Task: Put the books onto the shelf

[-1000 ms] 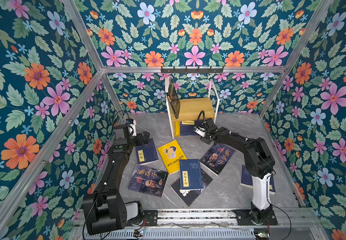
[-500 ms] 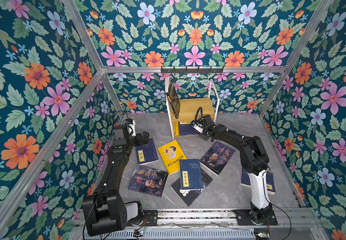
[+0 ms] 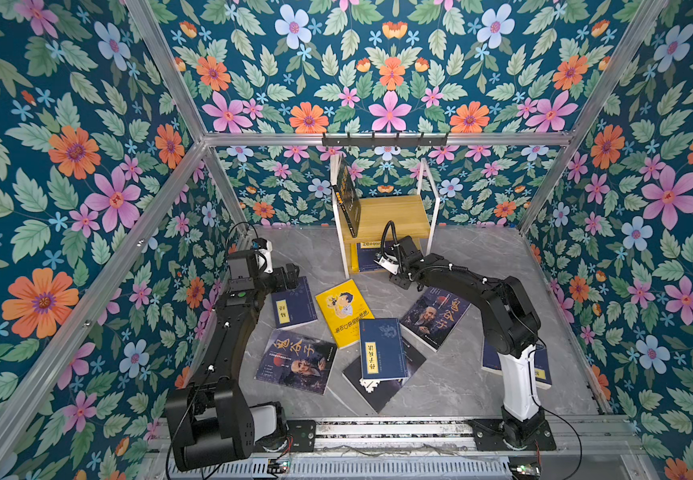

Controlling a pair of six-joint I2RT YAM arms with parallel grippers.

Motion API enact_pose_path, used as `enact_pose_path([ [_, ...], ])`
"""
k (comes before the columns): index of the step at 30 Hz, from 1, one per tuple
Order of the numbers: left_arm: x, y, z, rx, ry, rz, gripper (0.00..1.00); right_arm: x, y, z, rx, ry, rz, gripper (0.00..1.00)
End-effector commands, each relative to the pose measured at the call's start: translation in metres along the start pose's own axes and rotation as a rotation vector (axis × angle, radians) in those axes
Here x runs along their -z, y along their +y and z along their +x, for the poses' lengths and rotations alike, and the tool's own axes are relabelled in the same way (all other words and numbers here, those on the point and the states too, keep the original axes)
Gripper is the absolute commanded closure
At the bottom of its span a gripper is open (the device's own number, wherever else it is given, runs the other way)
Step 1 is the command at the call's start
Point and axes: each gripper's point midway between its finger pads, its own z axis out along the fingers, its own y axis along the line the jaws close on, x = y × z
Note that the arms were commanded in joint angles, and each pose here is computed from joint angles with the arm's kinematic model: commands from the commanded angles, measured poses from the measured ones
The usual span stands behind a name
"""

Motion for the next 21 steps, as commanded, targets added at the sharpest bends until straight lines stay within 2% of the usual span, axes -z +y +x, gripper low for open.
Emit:
enact_pose_path([
  [1, 0.001, -0.002, -0.006, -0.003, -0.023, 0.01, 0.0, -0.001, -0.002, -0.016, -0.056, -0.034, -0.004, 0.63],
  [8, 0.004, -0.001, -0.007, -0.008, -0.031, 0.001, 0.0, -0.014, -0.003, -0.025, -0.131, -0.026, 0.011, 0.75],
  [12, 0.004, -0.001, -0.008, -0.01, -0.033, 0.001, 0.0, -0.015, -0.001, -0.021, -0.18, -0.008, 0.009, 0.87],
  [21, 0.003, 0.0, -0.007, -0.01, -0.027, -0.003, 0.0, -0.006, 0.029, -0.012, -0.321, -0.028, -0.063, 0.98],
])
